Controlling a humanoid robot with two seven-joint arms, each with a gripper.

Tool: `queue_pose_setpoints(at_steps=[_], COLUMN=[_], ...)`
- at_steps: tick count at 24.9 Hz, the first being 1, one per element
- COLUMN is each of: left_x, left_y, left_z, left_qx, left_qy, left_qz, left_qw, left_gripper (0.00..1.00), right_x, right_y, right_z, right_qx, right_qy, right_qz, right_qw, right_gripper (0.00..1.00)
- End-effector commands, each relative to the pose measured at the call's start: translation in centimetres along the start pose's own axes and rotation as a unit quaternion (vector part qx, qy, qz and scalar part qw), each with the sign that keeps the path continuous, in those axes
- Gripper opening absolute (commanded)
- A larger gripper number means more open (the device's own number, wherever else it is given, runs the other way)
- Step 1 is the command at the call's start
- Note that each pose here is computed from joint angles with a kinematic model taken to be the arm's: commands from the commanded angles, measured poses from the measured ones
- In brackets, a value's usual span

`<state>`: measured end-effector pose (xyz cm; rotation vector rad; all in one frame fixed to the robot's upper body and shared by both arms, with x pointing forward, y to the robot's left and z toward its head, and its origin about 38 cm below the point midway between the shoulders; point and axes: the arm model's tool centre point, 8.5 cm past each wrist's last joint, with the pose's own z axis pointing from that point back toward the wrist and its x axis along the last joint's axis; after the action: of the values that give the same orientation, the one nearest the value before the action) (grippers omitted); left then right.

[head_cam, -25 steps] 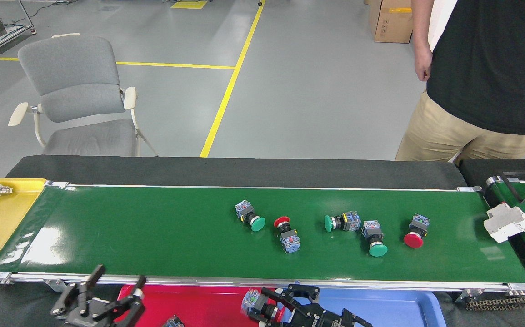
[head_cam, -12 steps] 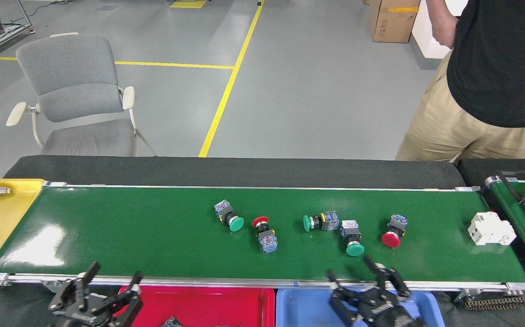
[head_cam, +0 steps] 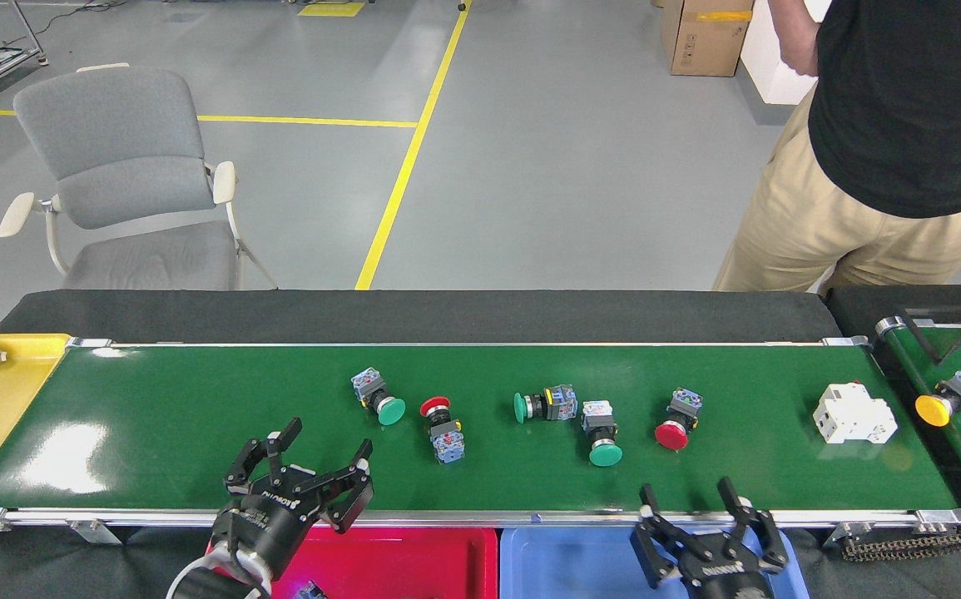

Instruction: Pick switch part from conveyor to tray

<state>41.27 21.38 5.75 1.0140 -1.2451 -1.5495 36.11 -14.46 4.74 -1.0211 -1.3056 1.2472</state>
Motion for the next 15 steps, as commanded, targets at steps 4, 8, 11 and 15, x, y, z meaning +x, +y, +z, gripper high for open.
queue_pose_setpoints(at_steps=[4, 8, 11, 15], left_x=[-0.5, -0.9, -1.5, -2.3], left_y=[0.8, 0.1, 0.0, -0.1], left_z=[-1.7, -2.7, -3.7, -5.0], left_qx=[0.002, -0.014, -0.024, -0.036], left_qy=[0.006, 0.007, 0.017, 0.034], left_qz=[0.002, 0.008, 0.01, 0.017], left_qw=[1.0, 1.0, 1.0, 0.999], left_gripper=[0.99, 0.99, 0.99, 0.99], right_x=[2.6, 4.2, 4.2, 4.4], right_y=[0.0, 0.3, 0.6, 0.4], right_z=[-4.6, -6.6, -6.6, -6.6], right_qx=[0.022, 0.037, 0.045, 0.042], right_qy=[0.025, 0.015, 0.007, -0.019], right_qz=[0.024, 0.029, 0.037, 0.039], right_qw=[0.999, 0.999, 0.998, 0.998], right_gripper=[0.98, 0.44, 0.19, 0.11])
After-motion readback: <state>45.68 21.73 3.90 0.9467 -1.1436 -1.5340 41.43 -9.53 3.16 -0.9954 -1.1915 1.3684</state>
